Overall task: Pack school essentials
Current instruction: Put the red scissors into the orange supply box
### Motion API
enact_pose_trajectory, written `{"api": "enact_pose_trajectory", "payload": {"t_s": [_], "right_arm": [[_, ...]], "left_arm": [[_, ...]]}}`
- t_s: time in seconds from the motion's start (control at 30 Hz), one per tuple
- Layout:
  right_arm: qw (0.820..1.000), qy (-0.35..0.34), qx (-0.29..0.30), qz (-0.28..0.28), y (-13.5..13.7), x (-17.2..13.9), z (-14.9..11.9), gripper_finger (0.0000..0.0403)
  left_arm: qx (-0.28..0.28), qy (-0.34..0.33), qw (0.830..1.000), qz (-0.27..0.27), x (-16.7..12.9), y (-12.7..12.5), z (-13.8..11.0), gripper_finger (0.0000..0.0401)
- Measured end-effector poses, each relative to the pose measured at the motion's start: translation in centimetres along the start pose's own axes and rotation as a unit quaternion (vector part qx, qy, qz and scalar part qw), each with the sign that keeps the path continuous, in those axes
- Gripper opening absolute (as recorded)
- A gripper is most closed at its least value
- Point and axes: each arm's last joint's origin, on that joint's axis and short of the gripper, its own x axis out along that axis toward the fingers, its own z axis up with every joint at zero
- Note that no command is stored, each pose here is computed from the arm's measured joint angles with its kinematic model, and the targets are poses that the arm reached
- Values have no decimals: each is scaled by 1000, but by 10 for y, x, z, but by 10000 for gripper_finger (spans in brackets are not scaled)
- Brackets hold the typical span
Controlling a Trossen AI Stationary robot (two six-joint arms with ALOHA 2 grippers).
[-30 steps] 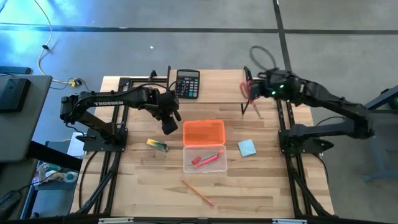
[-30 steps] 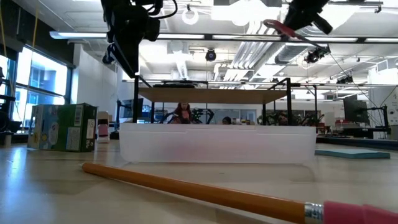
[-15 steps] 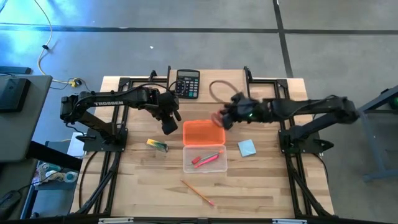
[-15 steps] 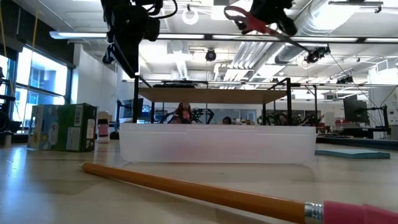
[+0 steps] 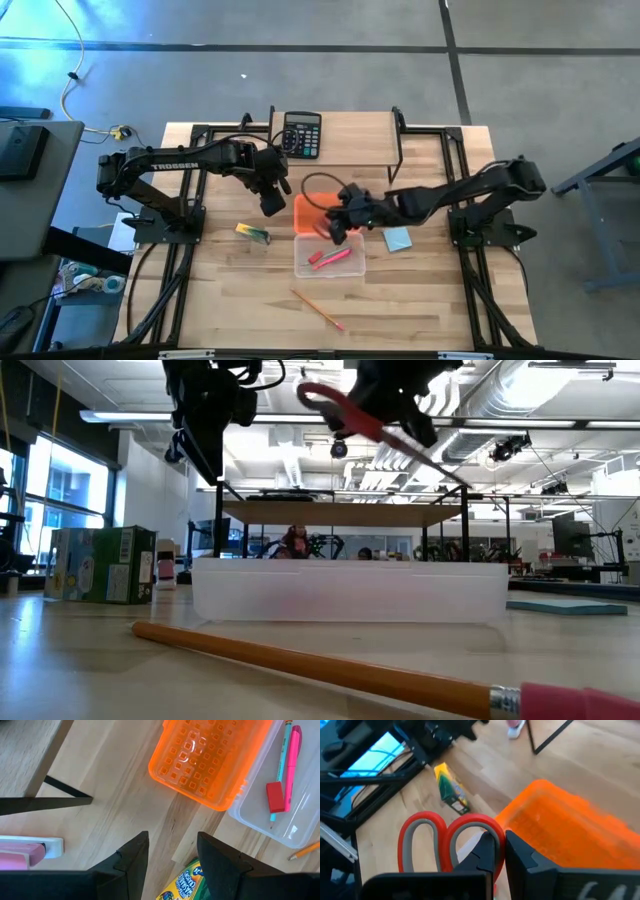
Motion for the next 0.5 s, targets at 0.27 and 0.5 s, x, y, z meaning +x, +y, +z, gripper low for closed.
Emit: {"api": "enact_pose_trajectory", "payload": {"t_s": [0.27,0.5], "right_arm": [[1000,4,-29,-7,8,32,-24,5],[999,14,-42,-17,6,55,-38,5]], "left_arm": [[0,0,1000,0,0,0,0,156],[1,0,1000,0,0,0,0,156]]}}
